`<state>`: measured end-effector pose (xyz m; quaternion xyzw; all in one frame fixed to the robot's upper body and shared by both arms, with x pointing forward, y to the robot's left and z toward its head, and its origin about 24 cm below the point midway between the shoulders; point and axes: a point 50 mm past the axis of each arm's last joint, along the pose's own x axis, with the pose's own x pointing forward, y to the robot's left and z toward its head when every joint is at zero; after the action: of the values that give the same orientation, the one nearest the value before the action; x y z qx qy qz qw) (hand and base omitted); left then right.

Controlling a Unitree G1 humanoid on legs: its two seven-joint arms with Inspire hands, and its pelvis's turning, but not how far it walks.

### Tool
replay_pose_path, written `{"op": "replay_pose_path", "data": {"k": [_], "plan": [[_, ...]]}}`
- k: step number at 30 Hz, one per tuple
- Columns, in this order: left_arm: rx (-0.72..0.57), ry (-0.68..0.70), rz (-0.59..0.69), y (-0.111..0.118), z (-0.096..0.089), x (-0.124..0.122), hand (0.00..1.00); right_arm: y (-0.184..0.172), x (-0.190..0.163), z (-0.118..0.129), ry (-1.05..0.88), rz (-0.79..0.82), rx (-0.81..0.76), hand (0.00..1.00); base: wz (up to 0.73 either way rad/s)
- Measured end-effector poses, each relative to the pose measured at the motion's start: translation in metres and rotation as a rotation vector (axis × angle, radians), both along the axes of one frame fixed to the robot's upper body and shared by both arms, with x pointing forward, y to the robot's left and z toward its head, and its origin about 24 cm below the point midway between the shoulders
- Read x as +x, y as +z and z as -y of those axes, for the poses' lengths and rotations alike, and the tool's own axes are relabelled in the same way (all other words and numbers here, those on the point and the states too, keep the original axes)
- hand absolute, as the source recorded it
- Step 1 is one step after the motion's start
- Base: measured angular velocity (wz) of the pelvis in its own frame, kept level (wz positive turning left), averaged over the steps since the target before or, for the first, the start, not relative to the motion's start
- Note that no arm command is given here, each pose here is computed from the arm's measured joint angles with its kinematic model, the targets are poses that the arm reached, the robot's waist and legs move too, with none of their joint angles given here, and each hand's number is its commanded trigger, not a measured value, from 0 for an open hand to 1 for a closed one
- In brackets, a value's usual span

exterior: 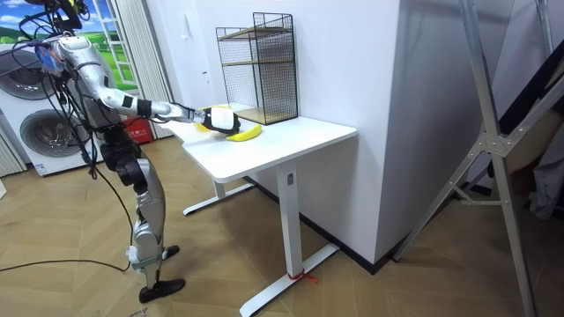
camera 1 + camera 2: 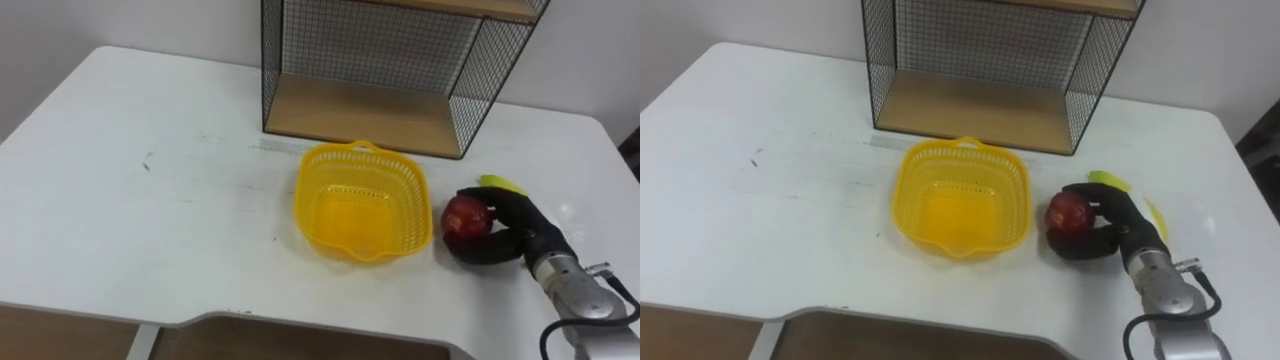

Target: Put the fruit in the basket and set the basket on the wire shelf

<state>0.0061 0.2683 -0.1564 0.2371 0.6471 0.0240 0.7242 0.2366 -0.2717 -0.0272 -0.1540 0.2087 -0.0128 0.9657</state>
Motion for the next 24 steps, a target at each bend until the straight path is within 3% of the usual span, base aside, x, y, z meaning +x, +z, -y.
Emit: {"op": "replay_pose_path", "data": {"k": [12,24], "plan": [[-0.013,0.011,-0.014,-0.002,0.007,-0.004,0.0,-0.005,-0.008,0.004,-0.194,0.056,0.359,1.0,0.0],[-0.016,0.014,-0.017,-0.003,0.009,-0.003,0.0,0.012,0.002,-0.015,-0.133,0.12,0.432,1.0,-0.02]]}}
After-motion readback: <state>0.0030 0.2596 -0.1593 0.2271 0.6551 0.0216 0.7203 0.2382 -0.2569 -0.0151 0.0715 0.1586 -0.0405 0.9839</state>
